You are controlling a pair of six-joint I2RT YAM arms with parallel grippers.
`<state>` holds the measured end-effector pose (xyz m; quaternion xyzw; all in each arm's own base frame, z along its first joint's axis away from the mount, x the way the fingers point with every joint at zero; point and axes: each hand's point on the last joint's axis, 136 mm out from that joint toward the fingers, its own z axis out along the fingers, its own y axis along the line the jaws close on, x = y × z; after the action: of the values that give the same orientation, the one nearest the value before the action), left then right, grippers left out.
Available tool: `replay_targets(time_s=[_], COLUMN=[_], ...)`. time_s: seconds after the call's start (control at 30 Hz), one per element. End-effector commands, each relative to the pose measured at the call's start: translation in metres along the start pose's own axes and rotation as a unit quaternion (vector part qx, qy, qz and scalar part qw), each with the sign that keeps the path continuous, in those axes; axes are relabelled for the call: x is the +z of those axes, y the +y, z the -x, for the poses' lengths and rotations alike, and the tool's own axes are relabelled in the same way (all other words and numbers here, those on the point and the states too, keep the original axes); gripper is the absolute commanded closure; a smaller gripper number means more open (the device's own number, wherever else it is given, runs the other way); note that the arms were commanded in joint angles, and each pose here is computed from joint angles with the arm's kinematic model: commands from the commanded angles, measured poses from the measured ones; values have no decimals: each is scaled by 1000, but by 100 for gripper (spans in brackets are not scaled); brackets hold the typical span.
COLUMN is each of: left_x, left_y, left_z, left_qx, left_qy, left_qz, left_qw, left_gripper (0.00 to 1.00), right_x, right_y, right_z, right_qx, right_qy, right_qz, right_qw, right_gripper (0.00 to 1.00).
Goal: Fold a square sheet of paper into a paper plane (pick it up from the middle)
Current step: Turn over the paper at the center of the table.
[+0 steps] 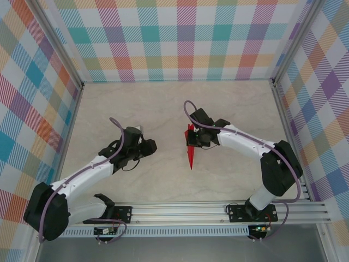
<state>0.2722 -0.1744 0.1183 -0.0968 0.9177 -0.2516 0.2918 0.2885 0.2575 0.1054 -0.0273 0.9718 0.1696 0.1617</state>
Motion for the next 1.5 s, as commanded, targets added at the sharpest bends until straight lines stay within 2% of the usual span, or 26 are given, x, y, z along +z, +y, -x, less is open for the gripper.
replay_targets(time_s=[0.0,0.13,0.27,0.53,0.8,1.13,1.47], left_x=[-16,-33,-40,-46,-55,-53,-44], left_y=[24,33,43,38,35,23,32], left_z=[5,11,6,-7,-12,-11,-17], left_qx=[-11,-20,-22,-37,-32,-35,-28], left_qy=[-46,-89,-86,-69,-54,-39,-39], left_qz=[42,40,58,24,16,-3,6], left_qw=[998,995,994,997,998,999,999], left_gripper=[54,43,38,35,34,33,32], right_x=[-23,-34,-35,-42,-51,-53,-53], right_y=[-35,-48,-51,-39,-28,-33,-34], right_z=[-8,-11,-14,-16,-18,-26,-31], right_qx=[-41,-56,-54,-22,-10,-12,-36], right_qy=[4,2,9,56,64,74,75], right_qz=[-122,-176,-191,-219,-199,-199,-217], right_qw=[992,983,980,974,978,977,973], right_gripper=[94,94,92,92,91,90,91])
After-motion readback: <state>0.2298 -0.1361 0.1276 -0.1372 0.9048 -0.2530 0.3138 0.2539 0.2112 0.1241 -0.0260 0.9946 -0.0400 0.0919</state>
